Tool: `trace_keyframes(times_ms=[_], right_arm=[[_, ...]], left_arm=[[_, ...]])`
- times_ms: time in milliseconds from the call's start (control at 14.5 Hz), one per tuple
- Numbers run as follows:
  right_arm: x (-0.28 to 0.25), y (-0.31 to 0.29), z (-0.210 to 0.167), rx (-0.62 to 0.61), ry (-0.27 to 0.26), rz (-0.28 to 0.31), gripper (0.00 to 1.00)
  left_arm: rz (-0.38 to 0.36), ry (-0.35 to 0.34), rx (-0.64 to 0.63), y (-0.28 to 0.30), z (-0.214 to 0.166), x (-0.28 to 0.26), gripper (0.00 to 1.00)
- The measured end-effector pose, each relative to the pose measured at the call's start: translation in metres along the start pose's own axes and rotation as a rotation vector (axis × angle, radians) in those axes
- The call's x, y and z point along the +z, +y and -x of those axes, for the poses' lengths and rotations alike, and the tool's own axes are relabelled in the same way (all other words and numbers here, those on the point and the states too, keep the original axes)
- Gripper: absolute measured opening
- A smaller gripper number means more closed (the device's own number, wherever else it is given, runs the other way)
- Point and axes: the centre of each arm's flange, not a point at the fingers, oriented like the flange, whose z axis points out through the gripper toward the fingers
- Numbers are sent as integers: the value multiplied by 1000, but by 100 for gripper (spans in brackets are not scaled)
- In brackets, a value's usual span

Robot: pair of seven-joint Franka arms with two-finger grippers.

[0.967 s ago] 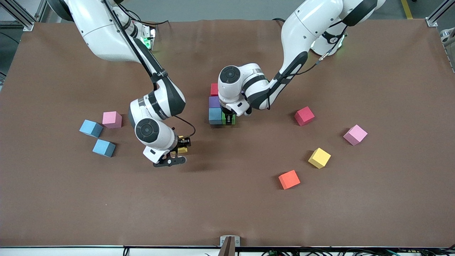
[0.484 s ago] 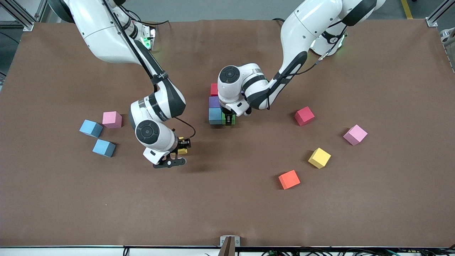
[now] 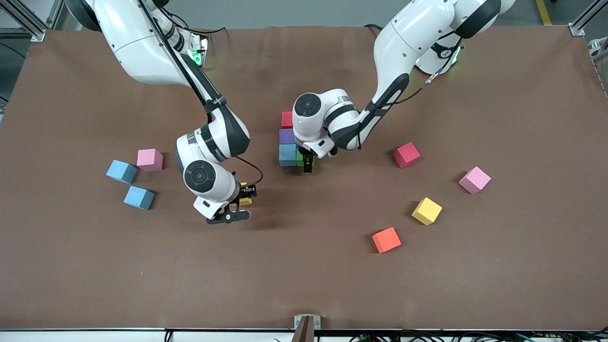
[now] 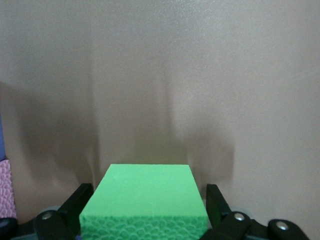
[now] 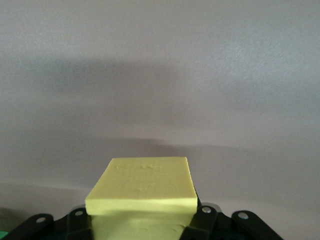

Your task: Arrange 11 blocks into digit 3

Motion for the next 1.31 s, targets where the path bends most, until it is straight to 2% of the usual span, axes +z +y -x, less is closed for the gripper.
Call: trace_keyframes(times_ms=[207, 484, 829, 1312], right_arm=[[12, -24, 8, 26, -11, 7, 62], [33, -45, 10, 39, -7, 8, 62], [37, -48, 8, 42, 11, 1, 62], [37, -50, 7, 51, 24, -5, 62]], left_arm=[[-10, 31, 2, -1, 0, -5, 100], [6, 33, 4, 1, 2, -20, 100], [27, 37, 5, 4, 4, -42, 100], [59, 91, 16, 13, -5, -95, 100]])
